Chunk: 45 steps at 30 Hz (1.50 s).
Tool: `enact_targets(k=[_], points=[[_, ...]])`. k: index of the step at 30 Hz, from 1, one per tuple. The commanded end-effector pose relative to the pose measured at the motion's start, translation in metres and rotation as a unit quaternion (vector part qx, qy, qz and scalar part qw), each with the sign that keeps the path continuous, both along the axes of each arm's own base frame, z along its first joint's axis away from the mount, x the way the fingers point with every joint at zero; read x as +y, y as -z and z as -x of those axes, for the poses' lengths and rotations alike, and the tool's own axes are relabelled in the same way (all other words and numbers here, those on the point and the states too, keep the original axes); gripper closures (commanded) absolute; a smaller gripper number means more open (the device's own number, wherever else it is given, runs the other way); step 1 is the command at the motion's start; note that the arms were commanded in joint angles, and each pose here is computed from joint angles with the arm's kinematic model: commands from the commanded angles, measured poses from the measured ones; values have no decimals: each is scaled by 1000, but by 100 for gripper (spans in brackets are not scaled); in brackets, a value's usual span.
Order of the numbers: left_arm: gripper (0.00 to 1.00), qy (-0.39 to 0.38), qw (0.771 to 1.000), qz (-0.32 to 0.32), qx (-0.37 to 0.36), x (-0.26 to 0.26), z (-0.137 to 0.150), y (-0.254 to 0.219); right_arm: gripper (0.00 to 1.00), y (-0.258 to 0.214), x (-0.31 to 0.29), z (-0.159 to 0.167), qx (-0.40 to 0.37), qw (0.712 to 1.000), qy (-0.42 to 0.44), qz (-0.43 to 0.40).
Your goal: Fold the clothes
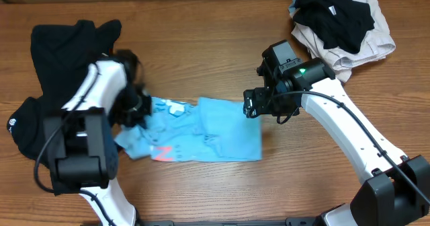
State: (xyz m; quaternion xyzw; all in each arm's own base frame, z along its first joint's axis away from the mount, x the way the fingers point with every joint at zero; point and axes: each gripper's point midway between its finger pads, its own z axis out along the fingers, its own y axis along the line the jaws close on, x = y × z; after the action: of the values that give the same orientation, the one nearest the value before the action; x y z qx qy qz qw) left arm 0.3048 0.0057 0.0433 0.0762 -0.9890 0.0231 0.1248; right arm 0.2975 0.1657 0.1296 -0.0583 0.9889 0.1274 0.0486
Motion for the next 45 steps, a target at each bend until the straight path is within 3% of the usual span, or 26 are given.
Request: enact_targets(k=[1,6,12,18,19,21,22,24,25,34,40,45], points=[[96,-5,999,-19,-47,23,-30,-38,9,-10,-8,-10,-15,1000,15,-2],[96,15,997,-6,-69,6,-43,-70,19,-16,-29,-17,-10,998,52,-20],[96,91,994,26,-62,-57,-37,-70,20,-53,-69,-30,-43,993,103,-46],[96,207,975,34,-74,-137,-23,-69,19,-91,-105,-32,-84,985,140,-48],[92,228,970,32,-74,-150,-18,-69,19,-94,-111,-31,-89,984,148,-48],[78,262,961,27,-80,-170,-11,-68,19,-99,-120,-29,-94,981,160,-47],[67,280,955,30,-88,-183,-8,-67,19,-100,-123,-28,-95,981,163,-47],[14,308,945,37,-106,-207,-5,-65,18,-99,-127,-26,-92,981,165,-44],[0,327,936,37,-122,-222,-4,-64,18,-99,-128,-24,-89,981,166,-43],[0,231,955,22,-182,-210,-43,-92,18,-99,-124,-22,-83,982,161,-51],[0,132,949,32,-286,-167,-99,-176,18,-101,-91,-24,-96,987,103,-76],[0,56,935,23,-349,-114,-132,-221,22,-101,-21,-31,-135,986,-8,-93]])
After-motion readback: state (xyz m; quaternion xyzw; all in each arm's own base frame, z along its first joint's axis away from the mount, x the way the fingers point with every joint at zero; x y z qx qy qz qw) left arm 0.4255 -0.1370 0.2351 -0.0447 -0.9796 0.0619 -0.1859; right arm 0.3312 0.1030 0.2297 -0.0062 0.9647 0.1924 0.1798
